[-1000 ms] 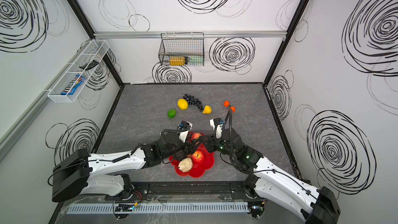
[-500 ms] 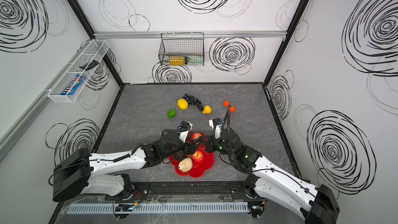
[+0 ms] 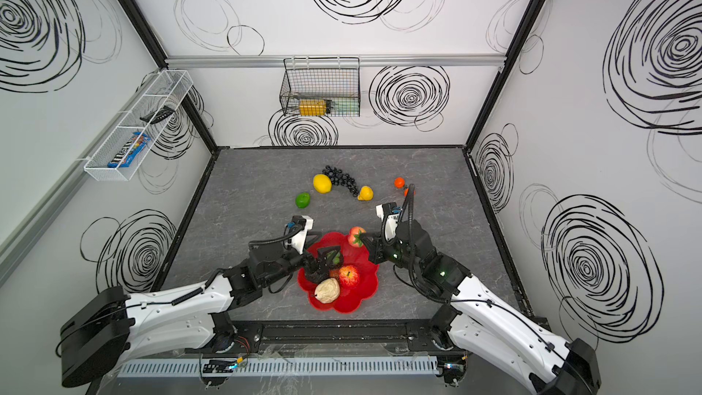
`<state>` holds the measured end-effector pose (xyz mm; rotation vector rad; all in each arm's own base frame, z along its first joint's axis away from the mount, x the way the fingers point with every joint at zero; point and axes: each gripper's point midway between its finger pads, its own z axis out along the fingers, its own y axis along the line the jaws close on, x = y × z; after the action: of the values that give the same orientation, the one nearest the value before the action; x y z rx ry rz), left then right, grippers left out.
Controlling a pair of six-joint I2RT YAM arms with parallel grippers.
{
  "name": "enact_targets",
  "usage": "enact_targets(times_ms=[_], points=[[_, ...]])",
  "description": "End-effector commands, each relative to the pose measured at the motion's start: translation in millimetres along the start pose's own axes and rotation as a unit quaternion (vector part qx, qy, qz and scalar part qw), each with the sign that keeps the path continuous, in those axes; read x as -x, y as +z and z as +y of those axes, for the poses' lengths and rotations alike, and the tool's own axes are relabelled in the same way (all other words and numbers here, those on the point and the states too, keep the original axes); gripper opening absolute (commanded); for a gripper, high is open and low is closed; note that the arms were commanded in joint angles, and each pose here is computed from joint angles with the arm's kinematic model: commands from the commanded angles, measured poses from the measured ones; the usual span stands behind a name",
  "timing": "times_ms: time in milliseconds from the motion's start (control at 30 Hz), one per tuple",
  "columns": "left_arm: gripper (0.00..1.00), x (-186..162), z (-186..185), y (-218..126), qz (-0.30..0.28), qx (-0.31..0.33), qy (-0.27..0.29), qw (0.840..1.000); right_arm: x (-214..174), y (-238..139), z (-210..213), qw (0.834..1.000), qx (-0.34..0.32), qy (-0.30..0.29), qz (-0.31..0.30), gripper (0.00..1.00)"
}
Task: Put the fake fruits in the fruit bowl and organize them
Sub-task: 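Close the right gripper on the strawberry while the left gripper releases it, then lower the strawberry with the right gripper into the bowl beside the cream pear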
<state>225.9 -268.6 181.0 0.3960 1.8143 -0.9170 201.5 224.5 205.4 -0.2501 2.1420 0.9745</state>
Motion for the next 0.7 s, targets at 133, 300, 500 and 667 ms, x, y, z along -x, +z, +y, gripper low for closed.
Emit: enact_targets(times_ms=[133, 300, 500, 667], points=[[0.96, 25, 46, -30, -0.099, 0.062, -0.036, 0.992, -35, -14, -1, 0.999, -0.018, 0.018, 0.044, 0.07], [0.96, 23, 65, -41, -0.116, 0.079, -0.064, 0.988, -60, -19, 18, 0.997, 0.000, 0.035, 0.075, 0.06], [0.96, 20, 72, -41, -0.115, 0.086, -0.072, 0.987, -99, -21, 32, 0.992, 0.006, 0.048, 0.117, 0.06], [0.96, 19, 73, -43, -0.118, 0.085, -0.075, 0.987, -120, -24, 34, 0.990, -0.011, 0.035, 0.134, 0.06]])
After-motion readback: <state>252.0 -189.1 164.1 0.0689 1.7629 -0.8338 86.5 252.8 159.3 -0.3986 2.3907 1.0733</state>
